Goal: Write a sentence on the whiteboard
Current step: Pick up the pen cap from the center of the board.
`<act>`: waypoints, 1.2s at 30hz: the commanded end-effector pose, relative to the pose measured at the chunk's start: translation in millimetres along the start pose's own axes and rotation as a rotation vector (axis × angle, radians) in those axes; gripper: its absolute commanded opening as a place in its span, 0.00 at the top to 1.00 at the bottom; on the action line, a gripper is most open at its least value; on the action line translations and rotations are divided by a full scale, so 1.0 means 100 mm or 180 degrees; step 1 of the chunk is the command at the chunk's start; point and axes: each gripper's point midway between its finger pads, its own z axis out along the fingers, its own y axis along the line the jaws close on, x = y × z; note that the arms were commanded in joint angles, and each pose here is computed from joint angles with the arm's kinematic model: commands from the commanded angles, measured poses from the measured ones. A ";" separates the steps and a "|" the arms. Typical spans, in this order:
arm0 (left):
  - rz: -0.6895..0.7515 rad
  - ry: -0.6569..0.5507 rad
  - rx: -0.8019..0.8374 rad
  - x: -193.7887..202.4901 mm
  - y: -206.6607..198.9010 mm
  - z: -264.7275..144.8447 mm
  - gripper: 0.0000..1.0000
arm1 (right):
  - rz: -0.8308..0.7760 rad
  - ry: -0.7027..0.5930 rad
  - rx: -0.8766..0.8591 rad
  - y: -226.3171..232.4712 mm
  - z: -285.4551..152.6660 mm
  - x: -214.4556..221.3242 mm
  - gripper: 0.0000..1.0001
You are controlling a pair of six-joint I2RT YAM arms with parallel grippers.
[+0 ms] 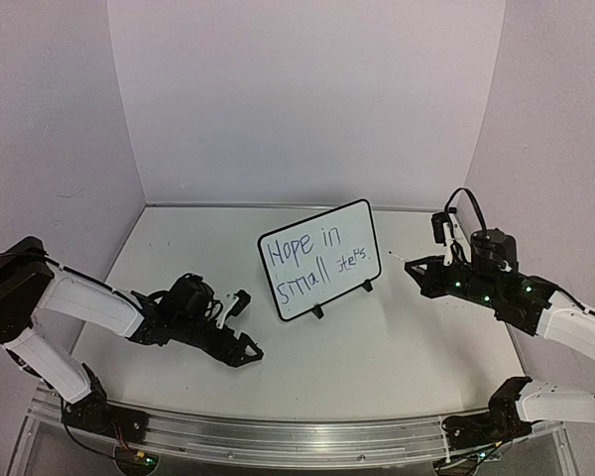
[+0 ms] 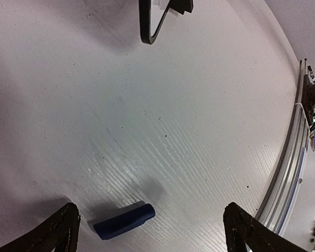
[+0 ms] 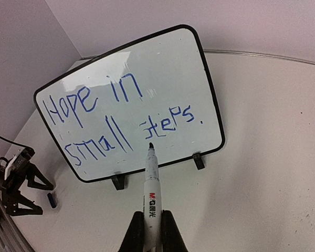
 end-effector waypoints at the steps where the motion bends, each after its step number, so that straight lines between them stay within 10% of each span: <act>1: 0.0166 -0.0065 0.0231 -0.15 -0.17 0.07 0.05 | -0.0019 -0.0058 -0.0044 0.03 -0.04 -0.07 1.00; 16: 0.0181 0.0220 0.0245 0.21 -0.31 -0.12 0.06 | -0.0022 -0.0034 -0.0016 0.01 -0.07 -0.05 1.00; 36: 0.0607 0.0473 -0.0714 0.27 -0.08 0.05 0.49 | -0.0003 -0.0048 0.0025 -0.02 -0.10 -0.02 1.00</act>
